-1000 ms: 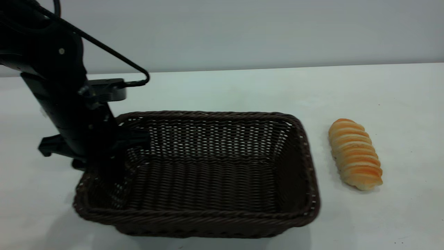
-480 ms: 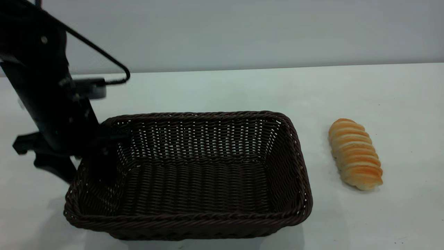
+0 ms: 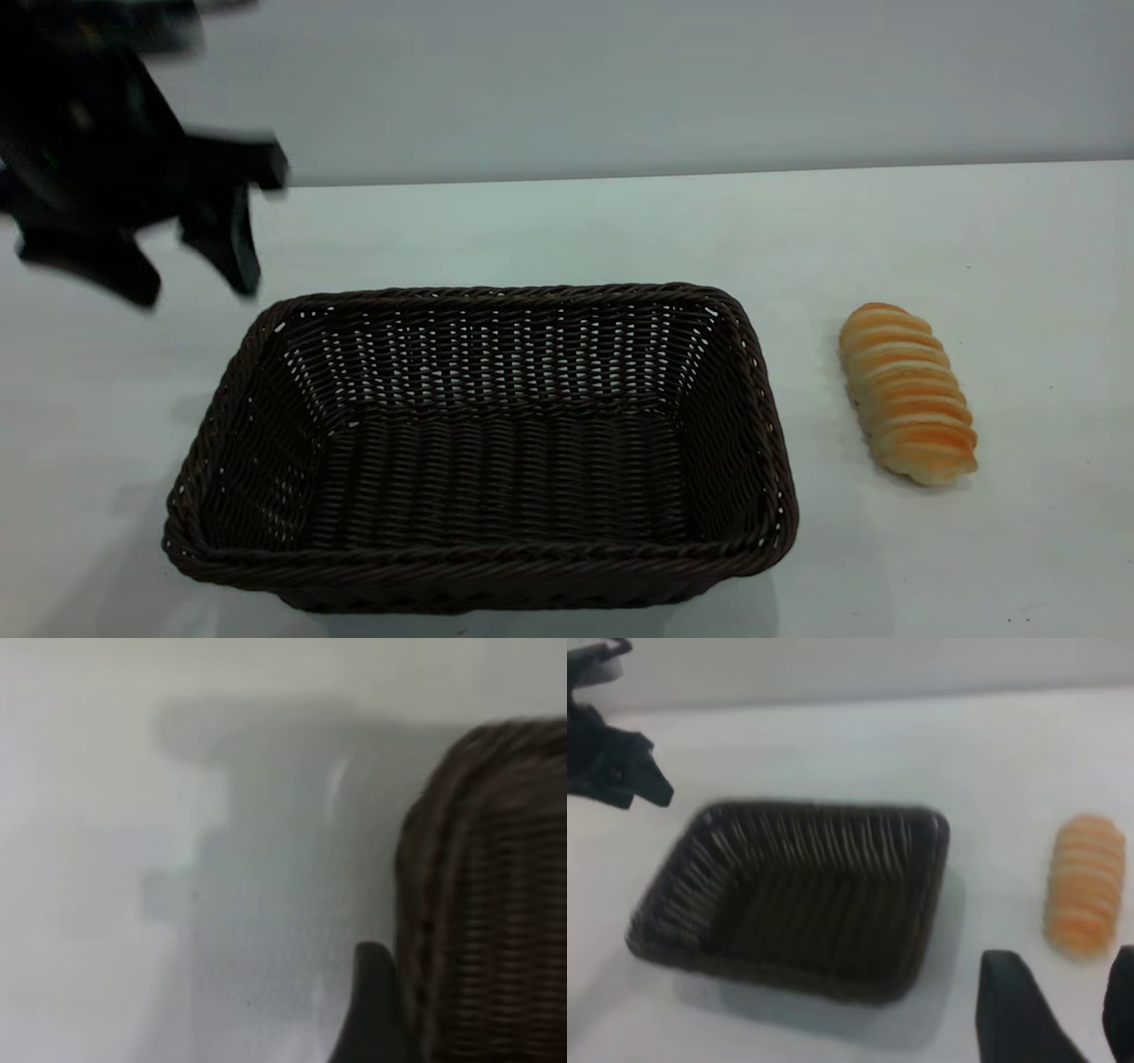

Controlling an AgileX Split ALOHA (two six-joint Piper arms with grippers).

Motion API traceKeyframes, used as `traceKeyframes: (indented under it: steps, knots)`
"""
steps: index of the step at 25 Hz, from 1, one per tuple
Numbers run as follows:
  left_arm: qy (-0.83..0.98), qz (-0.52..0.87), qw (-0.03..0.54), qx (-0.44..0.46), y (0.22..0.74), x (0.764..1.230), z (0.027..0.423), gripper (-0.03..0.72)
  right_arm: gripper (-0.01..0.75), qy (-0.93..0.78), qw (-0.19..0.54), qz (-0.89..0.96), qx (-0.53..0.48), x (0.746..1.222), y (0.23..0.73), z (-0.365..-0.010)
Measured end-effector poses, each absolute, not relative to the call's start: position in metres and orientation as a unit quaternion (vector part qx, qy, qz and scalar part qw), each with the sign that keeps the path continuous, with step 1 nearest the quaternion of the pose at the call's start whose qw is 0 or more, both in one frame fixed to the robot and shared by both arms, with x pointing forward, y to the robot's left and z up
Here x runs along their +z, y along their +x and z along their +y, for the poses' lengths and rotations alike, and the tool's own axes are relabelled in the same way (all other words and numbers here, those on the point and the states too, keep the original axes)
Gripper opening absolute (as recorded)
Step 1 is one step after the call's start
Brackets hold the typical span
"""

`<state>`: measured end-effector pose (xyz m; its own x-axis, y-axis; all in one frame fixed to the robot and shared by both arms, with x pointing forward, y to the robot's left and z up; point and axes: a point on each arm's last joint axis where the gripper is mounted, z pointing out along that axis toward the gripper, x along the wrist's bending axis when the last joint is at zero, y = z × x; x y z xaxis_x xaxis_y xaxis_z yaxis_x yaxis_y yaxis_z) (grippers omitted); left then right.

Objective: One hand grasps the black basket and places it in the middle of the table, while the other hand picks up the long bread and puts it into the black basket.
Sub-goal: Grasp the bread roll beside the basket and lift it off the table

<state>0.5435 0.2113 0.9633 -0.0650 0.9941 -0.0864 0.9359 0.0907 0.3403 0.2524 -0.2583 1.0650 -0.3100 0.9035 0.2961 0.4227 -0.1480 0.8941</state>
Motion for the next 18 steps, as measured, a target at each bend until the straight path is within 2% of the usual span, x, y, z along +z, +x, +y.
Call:
traceKeyframes:
  steps: [4,7,12,18]
  knots:
    - [0.663,0.695,0.237,0.145,0.525,1.025,0.217,0.589,0.239,0.538,0.233,0.605,0.539,1.064,0.275,-0.260]
    - [0.647,0.671,0.312,0.184,0.502,1.074,0.224,0.588,0.253,0.556,0.200,0.612,0.525,1.053,0.307,-0.260]
    - [0.615,0.628,0.411,0.240,0.450,1.137,0.240,0.588,0.342,0.557,0.162,0.612,0.538,1.045,0.361,-0.259]
    - [0.584,0.588,0.484,0.280,0.395,1.176,0.257,0.586,0.456,0.610,0.112,0.605,0.499,1.000,0.425,-0.265]
